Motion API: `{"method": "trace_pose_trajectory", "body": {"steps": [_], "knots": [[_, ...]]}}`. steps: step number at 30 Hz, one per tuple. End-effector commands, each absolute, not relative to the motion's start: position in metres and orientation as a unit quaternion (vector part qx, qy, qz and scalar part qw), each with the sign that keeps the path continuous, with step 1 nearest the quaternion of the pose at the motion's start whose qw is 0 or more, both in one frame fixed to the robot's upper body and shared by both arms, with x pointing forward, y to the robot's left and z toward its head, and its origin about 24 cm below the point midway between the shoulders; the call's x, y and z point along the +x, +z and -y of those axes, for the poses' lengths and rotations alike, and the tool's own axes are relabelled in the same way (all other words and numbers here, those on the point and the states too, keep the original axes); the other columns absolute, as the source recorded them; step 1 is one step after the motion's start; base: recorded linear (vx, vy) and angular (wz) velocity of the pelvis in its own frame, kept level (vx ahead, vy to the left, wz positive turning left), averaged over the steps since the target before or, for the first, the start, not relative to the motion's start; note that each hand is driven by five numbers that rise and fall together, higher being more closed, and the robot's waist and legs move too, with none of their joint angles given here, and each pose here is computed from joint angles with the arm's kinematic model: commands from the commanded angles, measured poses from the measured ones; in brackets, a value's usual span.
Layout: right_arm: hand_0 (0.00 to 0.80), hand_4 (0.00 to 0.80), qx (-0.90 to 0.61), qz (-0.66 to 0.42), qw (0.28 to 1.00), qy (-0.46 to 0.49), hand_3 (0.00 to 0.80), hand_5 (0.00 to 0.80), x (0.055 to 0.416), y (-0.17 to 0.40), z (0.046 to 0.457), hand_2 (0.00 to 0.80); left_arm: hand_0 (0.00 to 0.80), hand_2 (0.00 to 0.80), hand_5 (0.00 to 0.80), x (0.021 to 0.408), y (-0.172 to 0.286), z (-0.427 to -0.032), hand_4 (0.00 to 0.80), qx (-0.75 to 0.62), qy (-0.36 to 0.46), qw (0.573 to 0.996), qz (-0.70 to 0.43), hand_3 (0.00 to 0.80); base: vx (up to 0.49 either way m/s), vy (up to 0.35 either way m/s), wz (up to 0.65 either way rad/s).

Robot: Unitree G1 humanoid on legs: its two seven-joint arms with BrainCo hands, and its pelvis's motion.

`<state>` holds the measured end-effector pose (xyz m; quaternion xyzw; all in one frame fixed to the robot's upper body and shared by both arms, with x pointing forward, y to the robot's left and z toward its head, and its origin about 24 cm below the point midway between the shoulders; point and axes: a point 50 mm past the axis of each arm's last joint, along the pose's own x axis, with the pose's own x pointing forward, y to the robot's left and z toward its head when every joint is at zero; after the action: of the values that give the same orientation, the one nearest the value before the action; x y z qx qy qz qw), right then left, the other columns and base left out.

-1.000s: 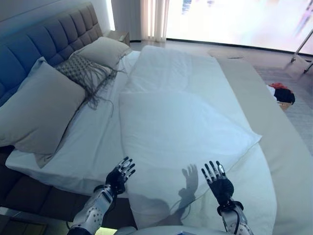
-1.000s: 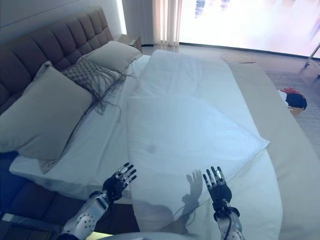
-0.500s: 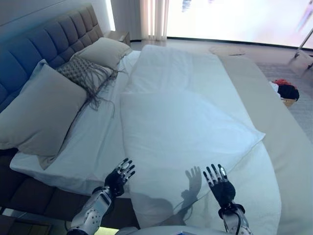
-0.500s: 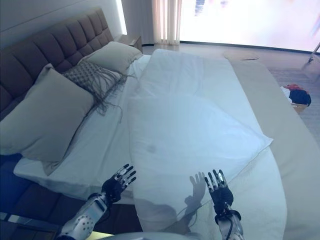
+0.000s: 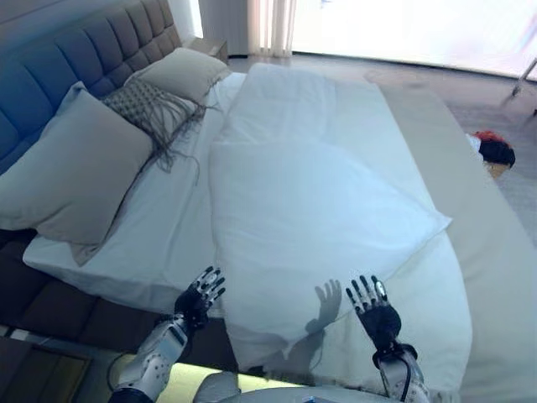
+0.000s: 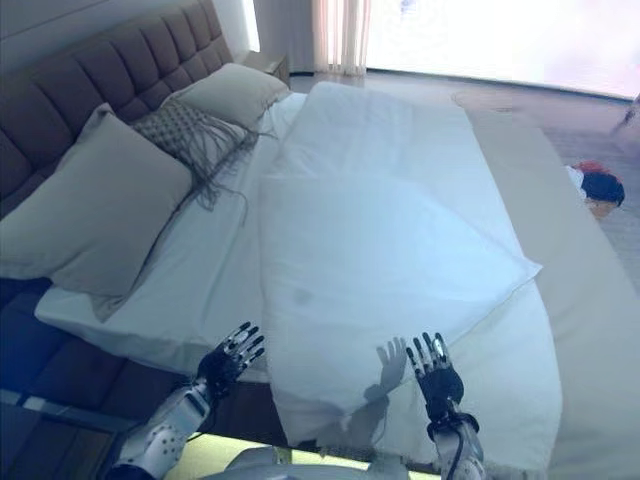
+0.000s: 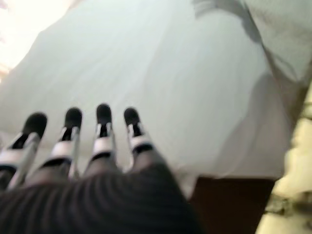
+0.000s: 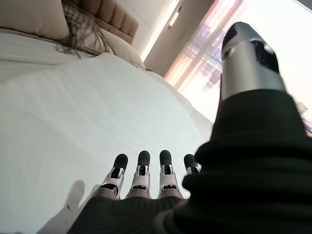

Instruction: Make the bed neatly

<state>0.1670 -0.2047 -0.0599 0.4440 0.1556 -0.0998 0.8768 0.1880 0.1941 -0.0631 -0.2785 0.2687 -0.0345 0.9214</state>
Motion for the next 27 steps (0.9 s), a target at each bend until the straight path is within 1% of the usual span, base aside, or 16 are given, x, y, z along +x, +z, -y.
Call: {"method": "trace_pose_trajectory", "body": {"steps": [1, 5, 8, 12, 15, 18, 20, 22, 25, 27], "knots": [[0.0, 0.0, 0.437, -0.118, 0.888, -0.08, 0.0, 0.0, 0.18, -0.037, 0.213, 0.0, 0.0, 0.0, 0.0, 0.215, -0.037, -0.192, 0.0, -0.299, -0.04, 0.935, -0.185, 0.0, -0.081, -0.021, -0.04], [0.0, 0.0, 0.414, -0.12, 0.898, -0.089, 0.0, 0.0, 0.174, -0.035, 0.227, 0.0, 0.0, 0.0, 0.0, 0.197, -0.042, -0.189, 0.0, -0.313, -0.035, 0.929, -0.195, 0.0, 0.031, 0.073, 0.04], [0.0, 0.0, 0.409, -0.109, 0.897, -0.124, 0.0, 0.0, 0.171, -0.038, 0.239, 0.0, 0.0, 0.0, 0.0, 0.192, -0.044, -0.193, 0.0, -0.303, -0.039, 0.93, -0.207, 0.0, 0.174, 0.203, 0.05], [0.0, 0.0, 0.381, -0.124, 0.887, -0.231, 0.0, 0.0, 0.164, -0.055, 0.266, 0.0, 0.0, 0.0, 0.0, 0.201, -0.041, -0.198, 0.0, -0.269, -0.076, 0.933, -0.224, 0.0, 0.211, 0.261, 0.21], [0.0, 0.0, 0.389, -0.158, 0.86, -0.289, 0.0, 0.0, 0.154, -0.075, 0.28, 0.0, 0.0, 0.0, 0.0, 0.207, -0.042, -0.194, 0.0, -0.256, -0.081, 0.933, -0.239, 0.0, 0.228, 0.171, 0.28], [0.0, 0.0, 0.433, -0.157, 0.82, -0.339, 0.0, 0.0, 0.151, -0.091, 0.3, 0.0, 0.0, 0.0, 0.0, 0.231, -0.028, -0.19, 0.0, -0.238, -0.096, 0.941, -0.222, 0.0, 0.001, -0.277, 0.31], [0.0, 0.0, 0.477, -0.117, 0.792, -0.362, 0.0, 0.0, 0.168, -0.086, 0.315, 0.0, 0.0, 0.0, 0.0, 0.259, -0.005, -0.187, 0.0, -0.211, -0.119, 0.954, -0.176, 0.0, -0.35, -0.423, 0.09], [0.0, 0.0, 0.515, -0.09, 0.762, -0.383, 0.0, 0.0, 0.189, -0.081, 0.317, 0.0, 0.0, 0.0, 0.0, 0.282, 0.015, -0.185, 0.0, -0.195, -0.125, 0.963, -0.136, 0.0, -0.412, -0.242, 0.07], [0.0, 0.0, 0.541, -0.079, 0.733, -0.405, 0.0, 0.0, 0.192, -0.086, 0.307, 0.0, 0.0, 0.0, 0.0, 0.293, 0.027, -0.177, 0.0, -0.194, -0.122, 0.966, -0.116, 0.0, -0.107, -0.14, 0.08], [0.0, 0.0, 0.527, -0.104, 0.741, -0.403, 0.0, 0.0, 0.189, -0.09, 0.3, 0.0, 0.0, 0.0, 0.0, 0.288, 0.022, -0.18, 0.0, -0.201, -0.104, 0.967, -0.116, 0.0, 0.08, -0.092, -0.08]]}}
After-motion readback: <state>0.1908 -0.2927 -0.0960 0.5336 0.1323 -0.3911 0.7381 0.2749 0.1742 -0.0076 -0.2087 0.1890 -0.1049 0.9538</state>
